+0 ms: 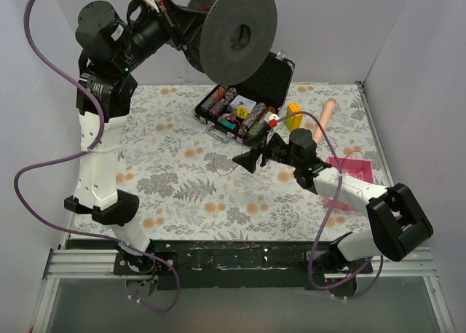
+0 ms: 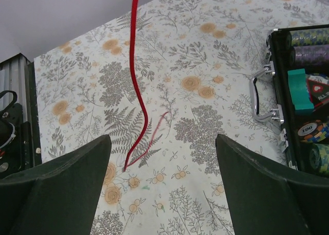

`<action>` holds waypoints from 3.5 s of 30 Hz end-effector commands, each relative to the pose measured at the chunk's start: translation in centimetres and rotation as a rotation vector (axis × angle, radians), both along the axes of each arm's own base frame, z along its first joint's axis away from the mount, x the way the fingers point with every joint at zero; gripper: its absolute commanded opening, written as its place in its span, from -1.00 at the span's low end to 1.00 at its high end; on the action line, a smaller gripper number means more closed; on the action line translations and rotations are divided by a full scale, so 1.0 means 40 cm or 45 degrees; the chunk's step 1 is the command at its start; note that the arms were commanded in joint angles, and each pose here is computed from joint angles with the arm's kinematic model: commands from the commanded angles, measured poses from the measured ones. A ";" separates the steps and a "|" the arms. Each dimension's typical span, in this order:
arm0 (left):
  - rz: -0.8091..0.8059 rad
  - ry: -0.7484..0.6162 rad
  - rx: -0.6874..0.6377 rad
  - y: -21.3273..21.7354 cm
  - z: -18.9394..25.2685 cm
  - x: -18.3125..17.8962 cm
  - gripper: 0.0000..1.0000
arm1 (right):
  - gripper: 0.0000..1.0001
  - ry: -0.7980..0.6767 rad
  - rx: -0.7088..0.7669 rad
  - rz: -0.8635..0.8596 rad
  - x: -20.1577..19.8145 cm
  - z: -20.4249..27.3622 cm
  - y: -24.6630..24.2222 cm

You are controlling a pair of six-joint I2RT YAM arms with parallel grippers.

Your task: Wrap the cables

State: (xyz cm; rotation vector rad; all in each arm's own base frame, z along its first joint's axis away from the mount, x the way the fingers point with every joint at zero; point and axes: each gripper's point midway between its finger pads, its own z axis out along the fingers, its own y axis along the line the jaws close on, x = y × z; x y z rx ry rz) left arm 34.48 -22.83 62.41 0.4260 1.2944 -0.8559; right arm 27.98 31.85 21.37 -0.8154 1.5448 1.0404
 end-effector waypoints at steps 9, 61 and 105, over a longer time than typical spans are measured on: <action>-0.060 -0.138 -0.074 0.027 0.106 -0.115 -1.00 | -0.97 0.083 0.096 -0.035 0.087 0.004 0.017; 0.720 0.386 0.204 0.209 -0.599 0.419 -1.00 | -0.97 0.423 0.122 0.489 -0.207 0.501 0.341; -0.266 -0.011 0.081 0.077 -0.014 -0.142 -1.00 | 0.01 -0.130 0.142 0.355 0.001 0.180 0.155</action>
